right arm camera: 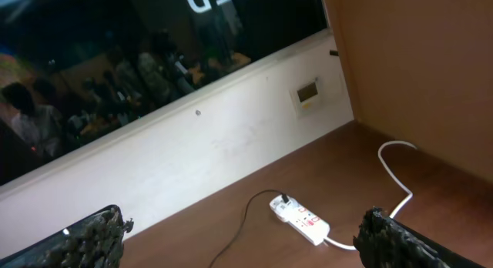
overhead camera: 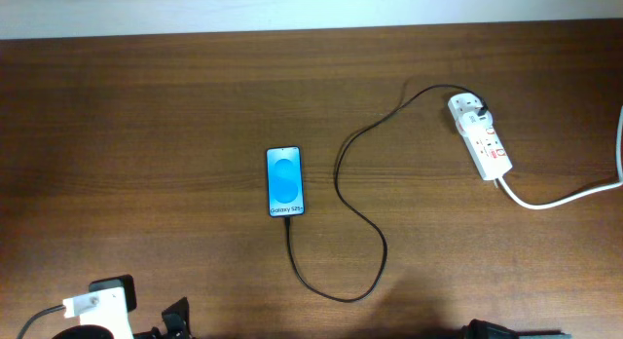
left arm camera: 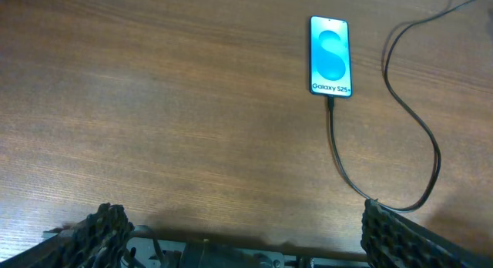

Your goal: Plug charger to phone and switch on socket

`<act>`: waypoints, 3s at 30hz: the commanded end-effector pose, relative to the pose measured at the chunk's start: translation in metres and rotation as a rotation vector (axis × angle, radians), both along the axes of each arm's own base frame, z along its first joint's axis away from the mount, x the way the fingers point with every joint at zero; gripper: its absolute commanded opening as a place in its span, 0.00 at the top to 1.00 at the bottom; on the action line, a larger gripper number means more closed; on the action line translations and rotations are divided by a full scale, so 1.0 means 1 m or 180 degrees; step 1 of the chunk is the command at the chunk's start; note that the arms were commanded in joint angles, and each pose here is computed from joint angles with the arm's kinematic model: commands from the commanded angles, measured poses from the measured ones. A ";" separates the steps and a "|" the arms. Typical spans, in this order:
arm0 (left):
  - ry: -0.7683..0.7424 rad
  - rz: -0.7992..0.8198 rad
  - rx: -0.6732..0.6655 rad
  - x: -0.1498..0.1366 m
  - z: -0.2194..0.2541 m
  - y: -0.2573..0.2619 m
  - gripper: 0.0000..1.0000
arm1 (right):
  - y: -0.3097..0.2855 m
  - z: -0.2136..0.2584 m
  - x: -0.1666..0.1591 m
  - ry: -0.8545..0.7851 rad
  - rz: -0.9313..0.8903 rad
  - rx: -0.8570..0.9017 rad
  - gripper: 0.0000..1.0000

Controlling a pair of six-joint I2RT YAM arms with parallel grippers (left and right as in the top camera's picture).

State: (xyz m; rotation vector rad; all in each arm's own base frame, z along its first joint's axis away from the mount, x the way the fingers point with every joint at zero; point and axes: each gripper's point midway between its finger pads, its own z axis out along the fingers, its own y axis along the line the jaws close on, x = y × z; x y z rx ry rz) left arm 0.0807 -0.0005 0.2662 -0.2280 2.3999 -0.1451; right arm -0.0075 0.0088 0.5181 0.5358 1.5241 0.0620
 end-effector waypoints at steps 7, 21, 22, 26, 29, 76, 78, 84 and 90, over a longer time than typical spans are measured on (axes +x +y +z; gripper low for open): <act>-0.0039 0.0032 0.0042 0.000 0.002 0.003 0.01 | -0.003 -0.015 0.002 0.0151 -0.0027 0.0003 0.02; -0.0039 0.0032 0.0042 0.000 0.002 0.003 0.01 | -0.034 -0.128 0.117 -0.0396 0.0296 0.0408 0.02; -0.0041 0.0032 0.0042 0.000 0.002 0.003 0.01 | -0.037 -0.147 0.137 -0.0519 0.0305 0.0606 0.02; -0.0039 0.0032 0.0042 0.000 0.002 0.003 0.01 | -0.032 -0.192 0.188 -0.0820 0.0607 0.0841 0.02; -0.0039 0.0032 0.0042 0.000 0.002 0.003 0.01 | -0.026 -0.200 0.209 -0.1089 0.0813 0.0754 0.02; -0.0039 0.0032 0.0042 0.000 0.002 0.003 0.01 | -0.033 -0.363 0.252 0.0093 0.0618 0.0137 0.02; -0.0041 0.0032 0.0042 0.000 0.002 0.003 0.01 | -0.033 -0.363 0.252 0.0093 0.0618 0.0137 0.02; -0.0051 0.0037 0.0036 -0.001 0.002 0.003 0.01 | -0.033 -0.363 0.252 0.0093 0.0618 0.0137 0.02; -0.0892 0.0257 -0.0024 0.003 0.031 0.013 0.01 | -0.033 -0.363 0.252 0.0093 0.0619 0.0137 0.02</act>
